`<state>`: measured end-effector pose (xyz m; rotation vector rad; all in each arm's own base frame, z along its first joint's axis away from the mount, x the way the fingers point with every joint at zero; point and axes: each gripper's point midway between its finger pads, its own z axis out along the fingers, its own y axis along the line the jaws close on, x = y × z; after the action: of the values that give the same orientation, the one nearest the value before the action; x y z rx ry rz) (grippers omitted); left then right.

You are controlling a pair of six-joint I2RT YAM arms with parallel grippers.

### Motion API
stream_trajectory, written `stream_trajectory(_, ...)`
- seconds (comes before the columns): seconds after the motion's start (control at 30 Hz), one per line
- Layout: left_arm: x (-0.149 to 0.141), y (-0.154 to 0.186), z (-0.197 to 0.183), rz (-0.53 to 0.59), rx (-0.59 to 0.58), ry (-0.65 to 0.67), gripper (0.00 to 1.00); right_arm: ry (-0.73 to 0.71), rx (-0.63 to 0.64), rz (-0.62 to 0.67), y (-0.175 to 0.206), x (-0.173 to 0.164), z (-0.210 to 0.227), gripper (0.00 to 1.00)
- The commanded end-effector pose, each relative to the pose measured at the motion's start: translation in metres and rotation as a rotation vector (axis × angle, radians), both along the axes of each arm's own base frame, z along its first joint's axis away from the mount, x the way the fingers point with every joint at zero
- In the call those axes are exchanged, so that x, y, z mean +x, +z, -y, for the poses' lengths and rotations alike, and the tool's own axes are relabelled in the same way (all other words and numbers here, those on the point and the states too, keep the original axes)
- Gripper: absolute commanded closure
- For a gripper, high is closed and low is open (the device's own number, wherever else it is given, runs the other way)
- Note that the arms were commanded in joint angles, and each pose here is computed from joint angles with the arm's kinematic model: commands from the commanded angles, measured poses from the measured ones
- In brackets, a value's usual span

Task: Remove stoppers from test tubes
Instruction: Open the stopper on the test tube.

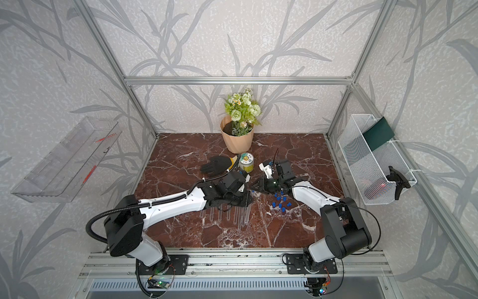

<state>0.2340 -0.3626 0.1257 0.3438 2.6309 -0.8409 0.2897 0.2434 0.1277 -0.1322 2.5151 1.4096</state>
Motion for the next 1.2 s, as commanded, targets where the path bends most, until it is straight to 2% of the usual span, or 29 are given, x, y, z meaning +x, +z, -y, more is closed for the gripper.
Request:
stream_trajectory(0.0, 0.011, 0.012, 0.008, 0.037, -0.018, 0.003, 0.86, 0.021, 0.009, 0.002, 0.001, -0.008, -0.001, 0.76)
stream_trajectory(0.2, 0.011, 0.012, 0.008, 0.034, -0.019, 0.006, 0.86, 0.024, 0.008, -0.001, -0.001, -0.012, 0.0, 0.8)
stream_trajectory(0.6, 0.011, 0.01, 0.005, 0.032, -0.019, 0.021, 0.86, 0.022, 0.017, 0.012, 0.007, -0.009, -0.001, 0.93)
stream_trajectory(1.17, 0.004, 0.008, -0.003, 0.03, 0.007, 0.018, 0.86, -0.033, 0.057, 0.039, 0.027, 0.024, 0.002, 0.95)
